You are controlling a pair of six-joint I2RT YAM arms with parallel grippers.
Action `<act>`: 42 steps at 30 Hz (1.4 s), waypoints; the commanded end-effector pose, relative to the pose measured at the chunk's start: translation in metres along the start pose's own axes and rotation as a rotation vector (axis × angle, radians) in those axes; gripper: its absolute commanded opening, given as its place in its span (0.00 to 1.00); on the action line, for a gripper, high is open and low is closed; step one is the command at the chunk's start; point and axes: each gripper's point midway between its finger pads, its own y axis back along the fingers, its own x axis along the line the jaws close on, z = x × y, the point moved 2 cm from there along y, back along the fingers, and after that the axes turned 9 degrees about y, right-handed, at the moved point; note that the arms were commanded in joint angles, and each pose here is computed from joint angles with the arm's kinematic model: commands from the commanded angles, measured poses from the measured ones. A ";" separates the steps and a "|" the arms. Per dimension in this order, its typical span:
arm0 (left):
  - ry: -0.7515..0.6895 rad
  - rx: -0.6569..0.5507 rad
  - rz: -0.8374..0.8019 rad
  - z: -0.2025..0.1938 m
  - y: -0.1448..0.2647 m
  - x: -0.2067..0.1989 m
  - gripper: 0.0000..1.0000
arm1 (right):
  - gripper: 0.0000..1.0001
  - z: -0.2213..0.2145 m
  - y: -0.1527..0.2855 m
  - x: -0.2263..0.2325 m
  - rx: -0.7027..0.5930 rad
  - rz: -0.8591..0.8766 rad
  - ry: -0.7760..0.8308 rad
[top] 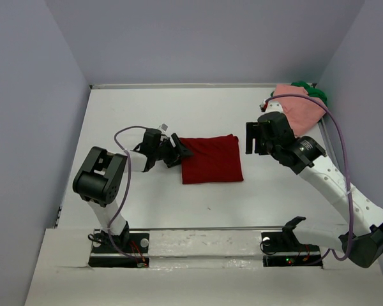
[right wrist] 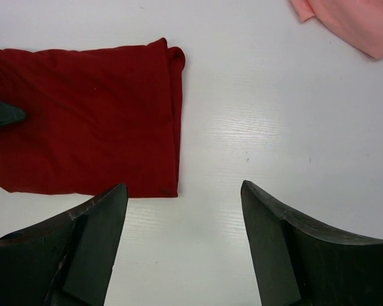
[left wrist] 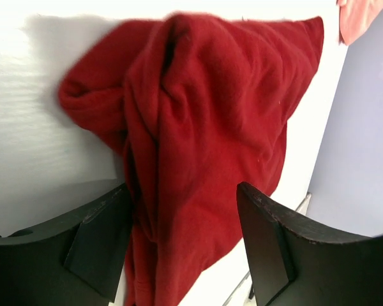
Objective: Fold and stack the t-shirts
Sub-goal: Neatly place the folded tshirt to the corner
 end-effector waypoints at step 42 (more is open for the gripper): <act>-0.233 -0.163 0.525 0.084 -0.003 -0.010 0.00 | 0.76 0.025 0.023 0.009 -0.115 0.106 -0.041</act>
